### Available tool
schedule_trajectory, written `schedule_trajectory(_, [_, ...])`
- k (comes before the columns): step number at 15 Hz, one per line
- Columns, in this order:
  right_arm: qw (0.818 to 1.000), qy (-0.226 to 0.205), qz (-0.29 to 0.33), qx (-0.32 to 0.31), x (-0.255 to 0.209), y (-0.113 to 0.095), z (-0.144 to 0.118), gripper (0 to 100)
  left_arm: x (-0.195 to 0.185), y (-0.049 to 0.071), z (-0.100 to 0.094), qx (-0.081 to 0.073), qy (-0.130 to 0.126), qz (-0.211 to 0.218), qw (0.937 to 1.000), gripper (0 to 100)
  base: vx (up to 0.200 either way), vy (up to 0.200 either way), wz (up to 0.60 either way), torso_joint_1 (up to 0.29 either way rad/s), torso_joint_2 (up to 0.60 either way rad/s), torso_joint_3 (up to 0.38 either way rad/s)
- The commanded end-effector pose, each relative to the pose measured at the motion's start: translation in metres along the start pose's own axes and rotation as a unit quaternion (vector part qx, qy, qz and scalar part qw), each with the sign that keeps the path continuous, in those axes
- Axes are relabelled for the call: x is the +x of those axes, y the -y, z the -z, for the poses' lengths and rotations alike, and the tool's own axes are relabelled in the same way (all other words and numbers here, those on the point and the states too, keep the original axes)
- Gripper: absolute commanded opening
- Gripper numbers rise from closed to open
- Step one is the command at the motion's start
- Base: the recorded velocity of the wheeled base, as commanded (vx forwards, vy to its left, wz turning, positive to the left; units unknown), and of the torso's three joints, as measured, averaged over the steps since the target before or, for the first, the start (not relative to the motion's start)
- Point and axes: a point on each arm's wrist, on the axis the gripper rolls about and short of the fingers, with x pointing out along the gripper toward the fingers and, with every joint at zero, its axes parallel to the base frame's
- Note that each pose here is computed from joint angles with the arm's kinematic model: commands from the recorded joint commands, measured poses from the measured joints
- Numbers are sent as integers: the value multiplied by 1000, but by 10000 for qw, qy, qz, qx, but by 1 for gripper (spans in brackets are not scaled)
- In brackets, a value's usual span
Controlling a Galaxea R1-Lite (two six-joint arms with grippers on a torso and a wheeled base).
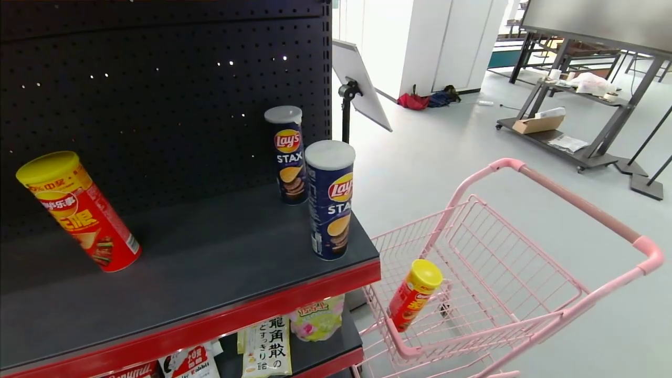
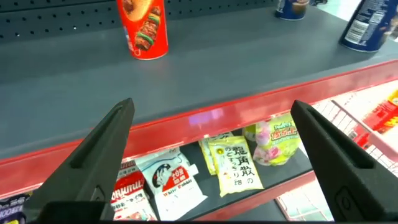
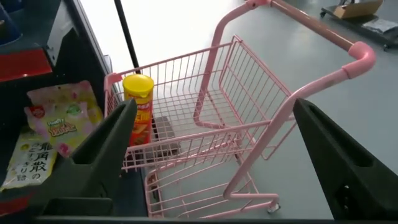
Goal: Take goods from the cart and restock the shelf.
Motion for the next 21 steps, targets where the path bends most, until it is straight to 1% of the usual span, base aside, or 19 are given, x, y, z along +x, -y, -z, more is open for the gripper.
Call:
schedule_trajectory(1, [10000,-2,0,2,0,0,0,100,0,0,0,-1,-1,0,10000,100,0,0,0,-124,310,159])
schedule_trajectory(13, [10000,-2,7,-6,0,0,0,100,0,0,0,-9,-1,0,10000,100,0,0,0,-139,359,210])
schedule_trajectory(19, [10000,-2,15,-13,0,0,0,100,0,0,0,-1,-1,-8,10000,100,0,0,0,-176,492,308])
schedule_trajectory(21, [10000,-2,7,-13,0,0,0,100,0,0,0,-1,-1,-8,10000,100,0,0,0,-85,261,173])
